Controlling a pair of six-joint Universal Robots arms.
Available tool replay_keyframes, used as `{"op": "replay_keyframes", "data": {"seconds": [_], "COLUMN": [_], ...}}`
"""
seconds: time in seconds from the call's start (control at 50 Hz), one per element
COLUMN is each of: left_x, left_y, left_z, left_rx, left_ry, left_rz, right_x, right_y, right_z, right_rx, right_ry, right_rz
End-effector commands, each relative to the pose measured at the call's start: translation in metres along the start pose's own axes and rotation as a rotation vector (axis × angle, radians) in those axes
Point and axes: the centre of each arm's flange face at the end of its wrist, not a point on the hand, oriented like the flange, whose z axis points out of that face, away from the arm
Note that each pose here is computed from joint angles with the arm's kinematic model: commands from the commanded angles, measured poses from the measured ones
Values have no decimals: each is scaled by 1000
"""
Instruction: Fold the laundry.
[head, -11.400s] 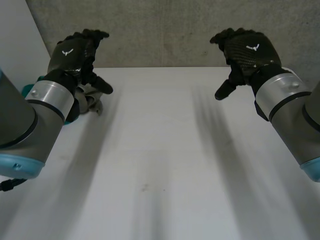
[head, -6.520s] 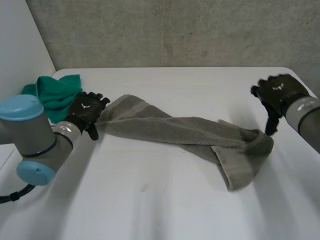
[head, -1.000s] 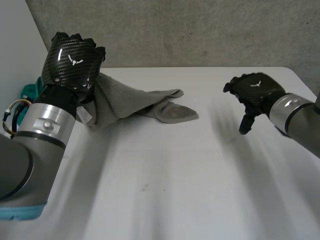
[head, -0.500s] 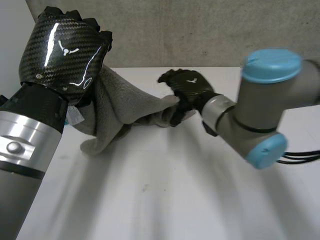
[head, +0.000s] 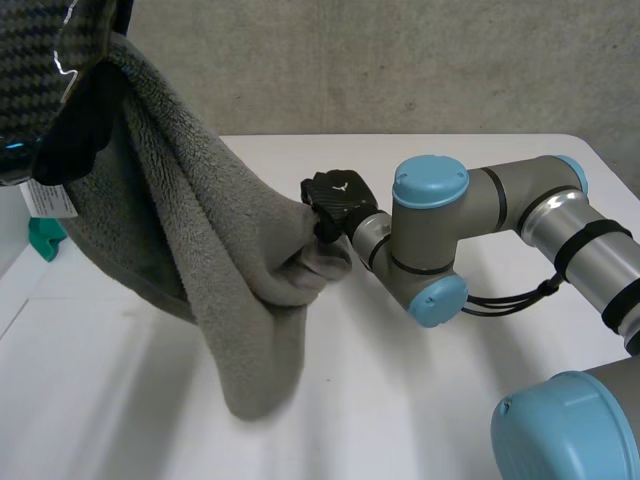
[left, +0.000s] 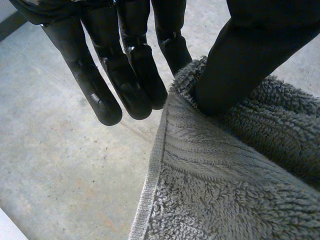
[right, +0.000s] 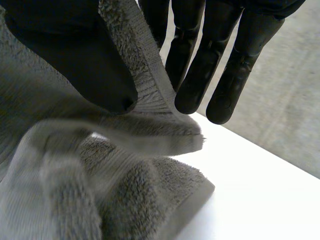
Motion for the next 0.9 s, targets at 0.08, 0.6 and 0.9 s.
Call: {"op": "replay_keyframes", "data": {"seconds": [0.08,0.6,0.9], "left_x": [-3,32,90], "left_y": [17,131,233], "left_z": [4,35,45], "left_rx": [-42,-329,-552], "left_ry": [-23,55,205], "left_rz": [28,68,48], "right_x": [54,71,96], "right_y": [-53,-168,-79], "right_z": [-18,-228,-177], "right_rx": [51,-233,-434], "right_ry": [46,163,116], "right_rz": [-7,-639,-561]}}
